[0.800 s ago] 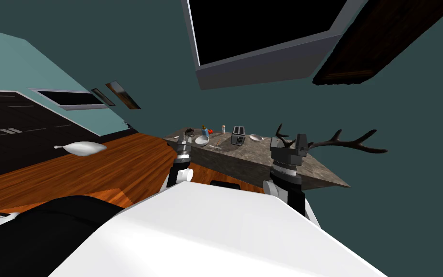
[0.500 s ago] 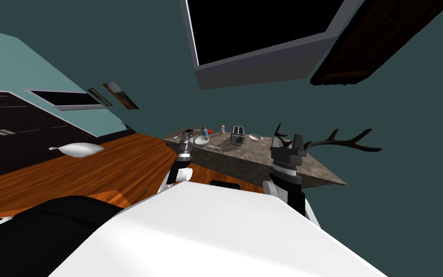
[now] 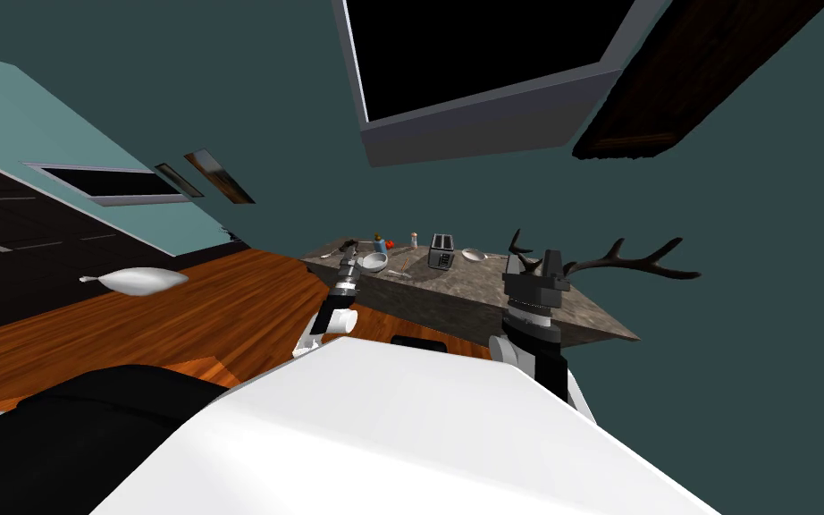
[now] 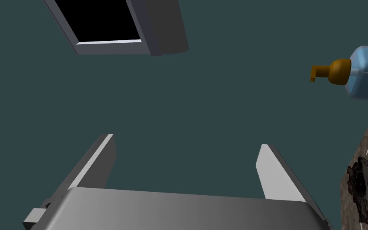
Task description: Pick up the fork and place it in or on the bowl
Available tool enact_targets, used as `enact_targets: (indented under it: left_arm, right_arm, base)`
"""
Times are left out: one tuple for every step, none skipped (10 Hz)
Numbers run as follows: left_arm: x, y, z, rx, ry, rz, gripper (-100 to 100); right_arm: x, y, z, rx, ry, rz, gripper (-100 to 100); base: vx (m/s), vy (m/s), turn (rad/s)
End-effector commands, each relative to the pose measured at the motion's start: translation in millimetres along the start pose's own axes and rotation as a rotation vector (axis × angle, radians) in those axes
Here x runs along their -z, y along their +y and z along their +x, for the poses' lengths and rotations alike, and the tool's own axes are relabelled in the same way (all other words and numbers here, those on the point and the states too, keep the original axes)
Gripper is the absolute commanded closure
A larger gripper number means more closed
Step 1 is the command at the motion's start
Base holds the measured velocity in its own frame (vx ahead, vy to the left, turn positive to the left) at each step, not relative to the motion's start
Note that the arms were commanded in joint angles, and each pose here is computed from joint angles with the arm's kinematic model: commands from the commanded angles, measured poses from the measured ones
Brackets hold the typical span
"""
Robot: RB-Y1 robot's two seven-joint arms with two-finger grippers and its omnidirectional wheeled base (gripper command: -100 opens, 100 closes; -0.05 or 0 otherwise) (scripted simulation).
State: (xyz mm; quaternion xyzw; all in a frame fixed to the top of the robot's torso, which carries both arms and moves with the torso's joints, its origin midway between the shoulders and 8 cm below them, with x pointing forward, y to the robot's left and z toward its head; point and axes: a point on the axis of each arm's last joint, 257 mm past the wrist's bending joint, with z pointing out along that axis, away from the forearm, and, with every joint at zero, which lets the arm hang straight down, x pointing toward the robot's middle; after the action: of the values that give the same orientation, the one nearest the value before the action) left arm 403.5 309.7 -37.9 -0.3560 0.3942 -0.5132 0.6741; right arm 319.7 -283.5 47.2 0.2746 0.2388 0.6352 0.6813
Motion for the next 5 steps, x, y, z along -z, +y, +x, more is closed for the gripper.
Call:
enact_targets:
  left_arm:
    - [-2.7, 7.4, 1.3, -0.001, 0.008, -0.029, -100]
    - [-7.1, 14.5, 3.1, -0.001, 0.02, -0.054, -100]
    - [-6.8, 18.4, 3.4, -0.001, 0.021, -0.07, -100]
    - [-11.2, 25.8, 5.2, -0.002, 0.033, -0.096, -100]
    - [-10.8, 30.0, 5.5, -0.002, 0.034, -0.112, -100]
  right_arm:
    - [0.0, 0.0, 0.0, 0.0, 0.0, 0.0, 0]
    - [0.0, 0.0, 0.0, 0.0, 0.0, 0.0, 0]
    - [0.0, 0.0, 0.0, 0.0, 0.0, 0.0, 0]
    - [0.0, 0.0, 0.0, 0.0, 0.0, 0.0, 0]
    - [0.0, 0.0, 0.0, 0.0, 0.0, 0.0, 0]
  base:
    - [-0.005, 0.006, -0.014]
    - [-0.006, 0.008, -0.023]
    - [-0.005, 0.008, -0.017]
    - [-0.008, 0.009, -0.026]
    - [-0.007, 0.008, -0.019]
